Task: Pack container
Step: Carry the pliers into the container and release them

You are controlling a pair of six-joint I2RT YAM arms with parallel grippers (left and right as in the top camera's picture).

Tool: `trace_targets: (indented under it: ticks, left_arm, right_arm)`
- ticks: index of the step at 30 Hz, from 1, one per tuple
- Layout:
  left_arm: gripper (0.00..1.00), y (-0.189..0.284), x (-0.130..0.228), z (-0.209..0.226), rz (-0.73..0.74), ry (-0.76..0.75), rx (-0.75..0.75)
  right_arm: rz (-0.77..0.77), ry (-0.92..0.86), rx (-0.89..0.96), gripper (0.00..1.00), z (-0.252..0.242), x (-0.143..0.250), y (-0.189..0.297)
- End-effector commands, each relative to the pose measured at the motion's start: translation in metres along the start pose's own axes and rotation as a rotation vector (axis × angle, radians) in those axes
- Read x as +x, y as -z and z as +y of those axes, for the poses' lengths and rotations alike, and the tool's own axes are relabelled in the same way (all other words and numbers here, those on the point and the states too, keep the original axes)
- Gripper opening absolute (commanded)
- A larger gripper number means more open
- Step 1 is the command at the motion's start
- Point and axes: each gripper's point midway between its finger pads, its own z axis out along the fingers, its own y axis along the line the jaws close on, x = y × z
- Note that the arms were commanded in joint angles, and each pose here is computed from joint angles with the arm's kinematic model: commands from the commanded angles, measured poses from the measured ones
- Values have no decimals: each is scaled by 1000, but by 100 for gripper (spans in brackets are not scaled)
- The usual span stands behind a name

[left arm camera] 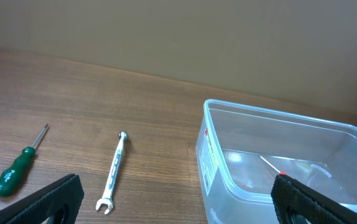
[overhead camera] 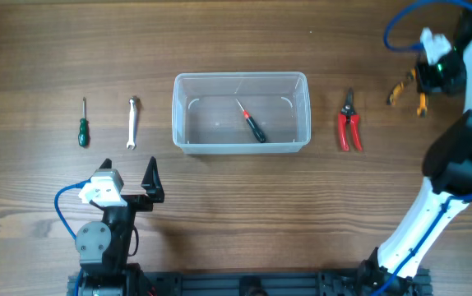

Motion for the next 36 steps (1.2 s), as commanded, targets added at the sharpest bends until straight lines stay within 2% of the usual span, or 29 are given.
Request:
trace_targets:
  ticks: [1, 4, 8, 13, 22, 28, 36]
  left_arm:
    - [100, 0, 1, 2, -3, 14, -9]
    - [100, 0, 1, 2, -3, 14, -9]
    - [100, 0, 1, 2, -3, 14, -9]
    - [100, 0, 1, 2, -3, 14, -9]
    - [100, 0, 1, 2, -3, 14, -9]
    - [100, 0, 1, 2, -3, 14, -9]
    - [100, 0, 1, 3, -3, 14, -9]
  right_arm:
    - [-256, 146, 62, 4, 59, -55, 115]
    - [-334, 320, 66, 4, 115, -67, 156]
    - [-411, 688, 48, 4, 219, -63, 198]
    - [-444, 960, 7, 4, 303, -54, 204]
    - [-498, 1171, -191, 4, 377, -33, 202]
    - [-508, 1245, -243, 4, 388, -29, 199]
    - [-457, 1248, -265, 4, 398, -46, 159]
